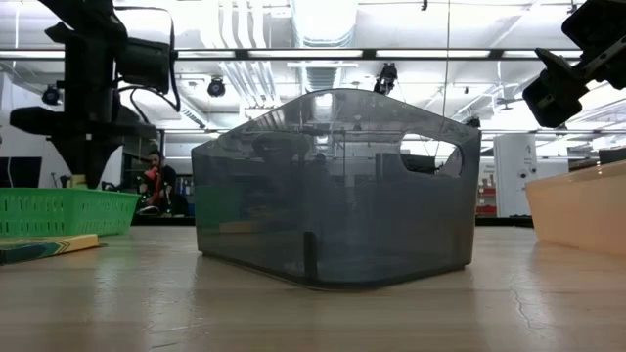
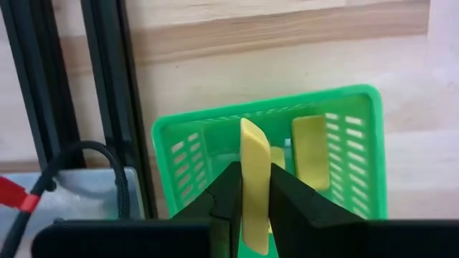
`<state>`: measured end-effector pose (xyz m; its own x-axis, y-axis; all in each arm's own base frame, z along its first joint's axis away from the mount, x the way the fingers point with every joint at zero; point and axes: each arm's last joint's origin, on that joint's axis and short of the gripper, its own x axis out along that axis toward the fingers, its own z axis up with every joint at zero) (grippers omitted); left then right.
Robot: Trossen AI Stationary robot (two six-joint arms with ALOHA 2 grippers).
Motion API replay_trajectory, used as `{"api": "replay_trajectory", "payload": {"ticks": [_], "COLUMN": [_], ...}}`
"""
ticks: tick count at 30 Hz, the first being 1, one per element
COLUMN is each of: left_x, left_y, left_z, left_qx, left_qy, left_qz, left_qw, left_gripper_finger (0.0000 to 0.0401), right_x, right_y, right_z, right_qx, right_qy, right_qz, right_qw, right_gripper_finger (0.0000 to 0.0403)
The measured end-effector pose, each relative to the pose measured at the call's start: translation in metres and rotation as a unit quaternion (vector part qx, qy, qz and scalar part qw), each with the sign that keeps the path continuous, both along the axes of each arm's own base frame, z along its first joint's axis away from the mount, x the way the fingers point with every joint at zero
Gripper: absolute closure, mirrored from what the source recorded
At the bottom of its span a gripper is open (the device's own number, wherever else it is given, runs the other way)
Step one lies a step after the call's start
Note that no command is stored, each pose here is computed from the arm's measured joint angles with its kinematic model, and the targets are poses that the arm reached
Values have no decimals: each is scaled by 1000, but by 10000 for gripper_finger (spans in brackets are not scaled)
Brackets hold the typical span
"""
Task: Pick & Place School Supplies
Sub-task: Put the yellow eraser into the green bin
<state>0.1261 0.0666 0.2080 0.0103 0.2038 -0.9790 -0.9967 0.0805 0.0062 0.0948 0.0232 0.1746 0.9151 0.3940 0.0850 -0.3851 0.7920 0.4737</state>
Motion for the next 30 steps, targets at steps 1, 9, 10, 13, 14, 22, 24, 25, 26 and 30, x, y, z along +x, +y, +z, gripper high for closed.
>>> {"api": "replay_trajectory", "payload": {"ticks": [1, 9, 10, 13, 14, 22, 24, 25, 26, 30], "left_x": [0, -1, -2, -3, -3, -5, -7, -7, -7, -7], "left_y": [0, -1, -1, -2, -3, -4, -5, -5, -5, -6], "left_z": [0, -4, -6, -13, -16, -32, -36, -37, -39, -43], "left_qx": [0, -4, -7, -17, -18, -20, -26, -27, -27, -26], "left_qy": [2, 20, 22, 22, 21, 19, 20, 18, 16, 14], "left_qz": [-10, -72, -72, -85, -90, -119, -120, -120, -120, -125], "left_qw": [1000, 997, 997, 996, 996, 993, 992, 992, 992, 992], "left_gripper_finger": [346, 346, 346, 346, 346, 346, 346, 346, 346, 346], "right_x": [0, 0, 0, 0, 0, 0, 0, 0, 0, 0], "right_y": [0, 0, 0, 0, 0, 0, 0, 0, 0, 0], "right_z": [0, 0, 0, 0, 0, 0, 0, 0, 0, 0], "right_qx": [0, 0, 0, 0, 0, 0, 0, 0, 0, 0], "right_qy": [0, 0, 0, 0, 0, 0, 0, 0, 0, 0], "right_qz": [0, 0, 0, 0, 0, 0, 0, 0, 0, 0], "right_qw": [1000, 1000, 1000, 1000, 1000, 1000, 1000, 1000, 1000, 1000], "right_gripper_finger": [140, 139, 138, 136, 135, 142, 144, 144, 144, 145]}}
